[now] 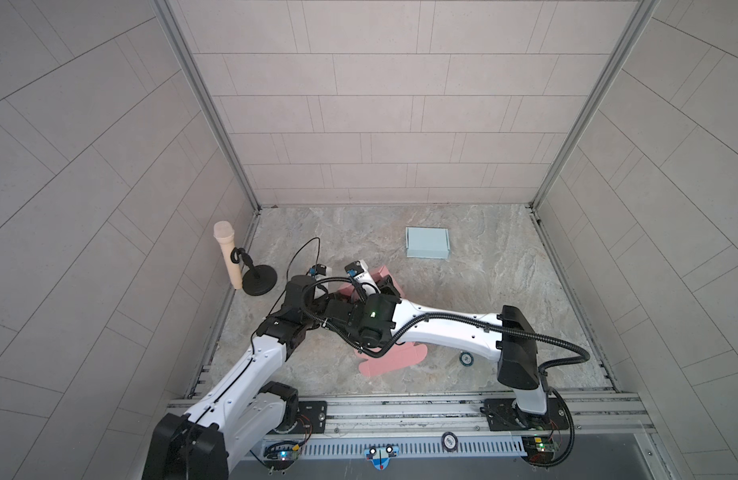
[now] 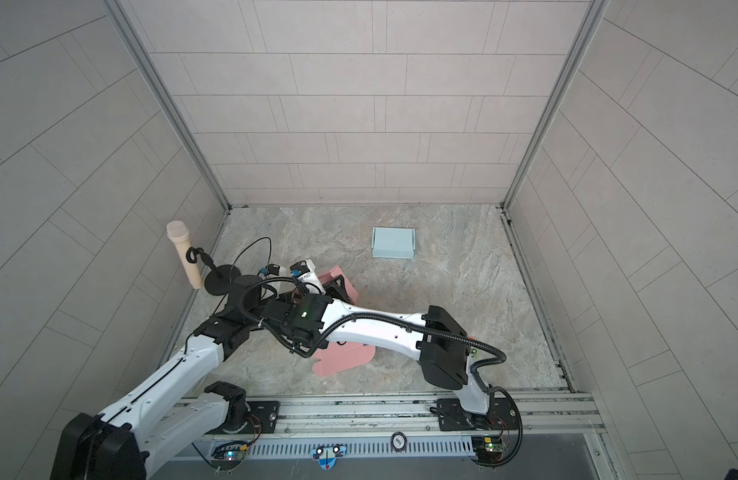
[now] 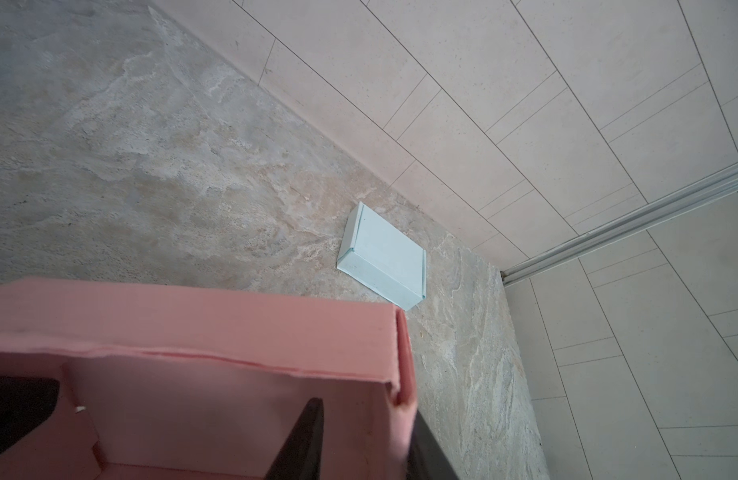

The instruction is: Fold the paper box

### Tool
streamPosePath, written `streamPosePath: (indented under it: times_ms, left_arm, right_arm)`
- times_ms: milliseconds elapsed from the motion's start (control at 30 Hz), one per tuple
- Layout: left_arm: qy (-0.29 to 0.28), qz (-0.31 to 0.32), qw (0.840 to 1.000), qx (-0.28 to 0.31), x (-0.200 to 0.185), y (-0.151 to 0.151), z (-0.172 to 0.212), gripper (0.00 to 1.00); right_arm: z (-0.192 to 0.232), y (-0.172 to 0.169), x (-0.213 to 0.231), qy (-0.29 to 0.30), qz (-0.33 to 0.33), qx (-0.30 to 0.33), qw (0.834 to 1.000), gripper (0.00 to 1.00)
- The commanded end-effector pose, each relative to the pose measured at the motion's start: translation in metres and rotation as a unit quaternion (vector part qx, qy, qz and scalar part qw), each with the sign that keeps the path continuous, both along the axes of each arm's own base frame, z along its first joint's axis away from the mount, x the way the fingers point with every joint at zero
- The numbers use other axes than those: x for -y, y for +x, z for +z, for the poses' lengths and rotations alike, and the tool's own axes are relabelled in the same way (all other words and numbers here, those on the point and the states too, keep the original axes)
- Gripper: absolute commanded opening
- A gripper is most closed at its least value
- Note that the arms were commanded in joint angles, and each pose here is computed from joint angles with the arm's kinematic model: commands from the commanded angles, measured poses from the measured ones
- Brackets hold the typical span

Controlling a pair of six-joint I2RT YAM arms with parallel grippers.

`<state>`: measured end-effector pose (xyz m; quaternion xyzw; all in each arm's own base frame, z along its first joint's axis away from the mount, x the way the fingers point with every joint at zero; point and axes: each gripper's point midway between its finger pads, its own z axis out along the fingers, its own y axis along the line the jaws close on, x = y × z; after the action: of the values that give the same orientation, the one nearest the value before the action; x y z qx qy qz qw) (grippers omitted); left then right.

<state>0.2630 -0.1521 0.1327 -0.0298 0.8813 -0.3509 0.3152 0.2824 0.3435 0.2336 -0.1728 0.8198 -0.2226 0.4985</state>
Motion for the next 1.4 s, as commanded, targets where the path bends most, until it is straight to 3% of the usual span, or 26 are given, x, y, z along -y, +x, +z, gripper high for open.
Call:
streamPosePath:
  times_ms: [0, 200, 467, 633, 767, 933, 1133, 1367]
  left_arm:
    - [-0.005, -0.004, 1.0, 0.025, 0.003, 0.005, 0.013, 0.09]
    - [0.005, 0.003, 1.0, 0.021, -0.002, 0.001, 0.011, 0.09]
    - [0.017, 0.003, 1.0, 0.022, -0.005, -0.004, 0.008, 0.09]
    - [0.027, -0.016, 0.999, 0.021, -0.003, -0.005, 0.008, 0.1]
    - [0.027, -0.039, 0.999, 0.012, 0.005, -0.008, 0.007, 0.11]
    - [0.063, -0.079, 0.995, 0.001, 0.024, -0.02, -0.005, 0.12]
    - [0.112, -0.1, 0.988, -0.022, 0.027, -0.032, -0.021, 0.13]
    - [0.184, -0.107, 0.975, -0.069, 0.021, -0.044, -0.048, 0.14]
  right_arm:
    - [0.022, -0.009, 0.003, 0.038, 0.005, 0.013, 0.999, 0.39]
    - [0.041, -0.031, -0.002, 0.086, 0.037, 0.019, 0.995, 0.53]
    - [0.055, -0.07, -0.001, 0.183, 0.095, 0.011, 0.979, 0.57]
    - [0.064, -0.079, 0.026, 0.258, 0.129, -0.018, 0.957, 0.61]
    - [0.057, -0.075, 0.044, 0.345, 0.144, -0.06, 0.926, 0.64]
    - [0.034, -0.058, 0.092, 0.415, 0.086, -0.067, 0.903, 0.65]
    - [-0.032, -0.037, 0.147, 0.457, 0.004, -0.105, 0.883, 0.65]
    - [-0.061, -0.029, 0.151, 0.43, 0.002, -0.112, 0.896, 0.66]
